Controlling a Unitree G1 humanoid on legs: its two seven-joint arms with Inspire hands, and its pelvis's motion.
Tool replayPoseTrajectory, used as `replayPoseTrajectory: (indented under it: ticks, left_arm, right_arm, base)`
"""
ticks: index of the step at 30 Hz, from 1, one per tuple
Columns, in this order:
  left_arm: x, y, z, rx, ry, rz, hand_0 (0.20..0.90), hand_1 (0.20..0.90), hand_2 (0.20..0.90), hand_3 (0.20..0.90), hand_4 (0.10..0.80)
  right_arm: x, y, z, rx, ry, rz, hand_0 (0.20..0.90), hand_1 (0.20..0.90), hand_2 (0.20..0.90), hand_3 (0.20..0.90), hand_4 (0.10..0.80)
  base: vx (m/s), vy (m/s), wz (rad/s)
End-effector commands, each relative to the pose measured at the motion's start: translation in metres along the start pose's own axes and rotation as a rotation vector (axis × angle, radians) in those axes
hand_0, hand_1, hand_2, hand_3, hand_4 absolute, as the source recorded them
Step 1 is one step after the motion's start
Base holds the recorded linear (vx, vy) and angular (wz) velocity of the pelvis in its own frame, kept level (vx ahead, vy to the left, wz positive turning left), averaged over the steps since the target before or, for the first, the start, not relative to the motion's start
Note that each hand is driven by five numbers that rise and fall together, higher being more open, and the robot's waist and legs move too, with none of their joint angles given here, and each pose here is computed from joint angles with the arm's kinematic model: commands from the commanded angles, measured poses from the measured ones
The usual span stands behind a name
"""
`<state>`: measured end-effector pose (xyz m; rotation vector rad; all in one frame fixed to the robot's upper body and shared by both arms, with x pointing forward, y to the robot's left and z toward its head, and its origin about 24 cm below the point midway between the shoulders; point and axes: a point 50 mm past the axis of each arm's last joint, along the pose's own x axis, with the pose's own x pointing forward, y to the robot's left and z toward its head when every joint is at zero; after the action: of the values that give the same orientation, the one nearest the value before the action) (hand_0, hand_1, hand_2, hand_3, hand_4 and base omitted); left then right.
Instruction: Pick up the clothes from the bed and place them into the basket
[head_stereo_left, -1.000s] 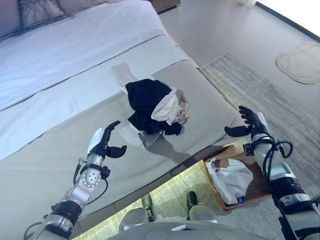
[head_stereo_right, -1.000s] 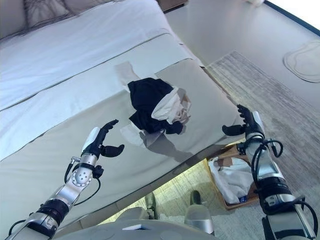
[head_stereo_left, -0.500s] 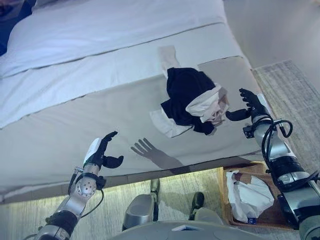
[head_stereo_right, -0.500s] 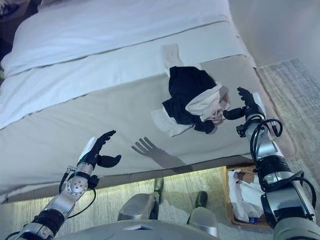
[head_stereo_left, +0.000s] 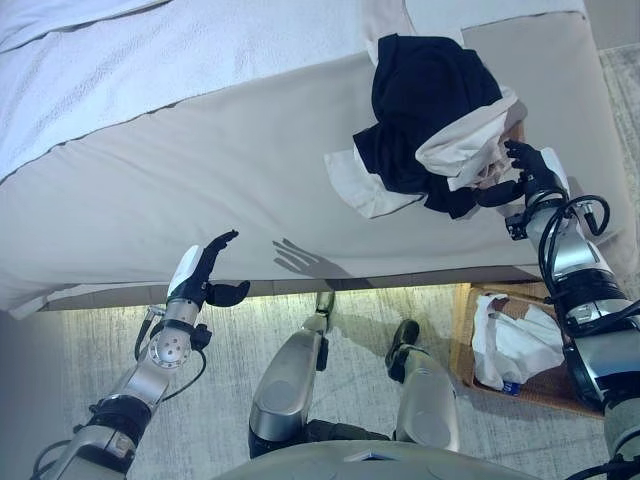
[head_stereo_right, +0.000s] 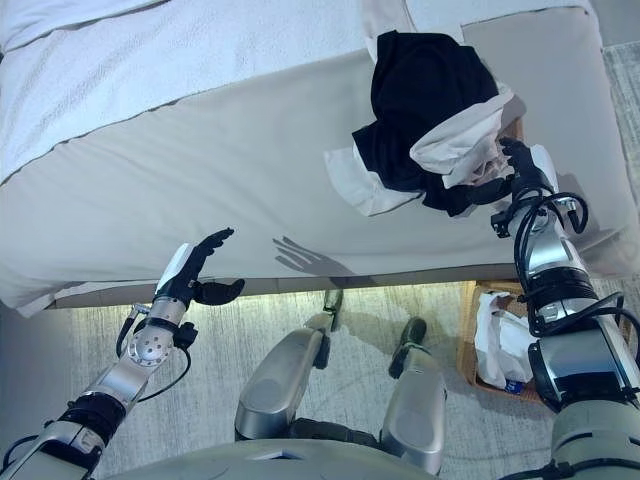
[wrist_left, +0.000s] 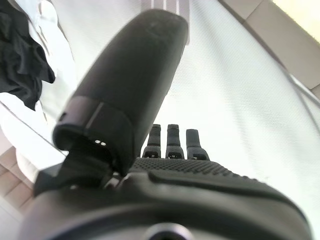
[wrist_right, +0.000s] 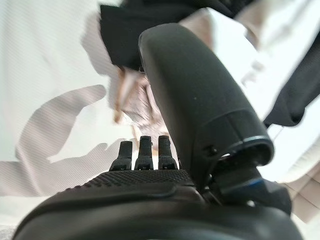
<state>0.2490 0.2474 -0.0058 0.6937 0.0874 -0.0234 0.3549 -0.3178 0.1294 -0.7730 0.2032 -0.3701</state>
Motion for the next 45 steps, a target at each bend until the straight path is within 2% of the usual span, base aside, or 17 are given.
replayPoseTrajectory:
  ticks: [1,21,35,45]
  left_arm:
    - [0.004,0.016,0.028,-0.046,-0.171,0.091,0.9,0.9,0.9,0.9,0.8]
    - [0.001,0.017,0.032,-0.042,-0.184,0.105,0.9,0.9,0.9,0.9,0.8]
    - [-0.001,0.027,0.03,-0.011,-0.177,0.119,0.9,0.9,0.9,0.9,0.8]
    - [-0.004,0.032,0.028,0.006,-0.176,0.126,0.9,0.9,0.9,0.9,0.8]
  right_arm:
    - [0.006,-0.064,0.044,-0.101,-0.167,-0.175,0.9,0.9,0.9,0.9,0.8]
    - [0.005,-0.105,0.11,-0.072,-0.288,-0.333,0.9,0.9,0.9,0.9,0.8]
    - [-0.004,-0.131,0.122,0.054,-0.331,-0.393,0.9,0.9,0.9,0.9,0.8]
    - [-0.006,-0.132,0.131,0.026,-0.347,-0.386,0.9,0.9,0.9,0.9,0.8]
  base:
    - [-0.039,-0.003,-0.04]
    - [-0.04,-0.005,0.03]
    - [0.014,-0.016,0.04]
    - [0.008,-0.003,0.0]
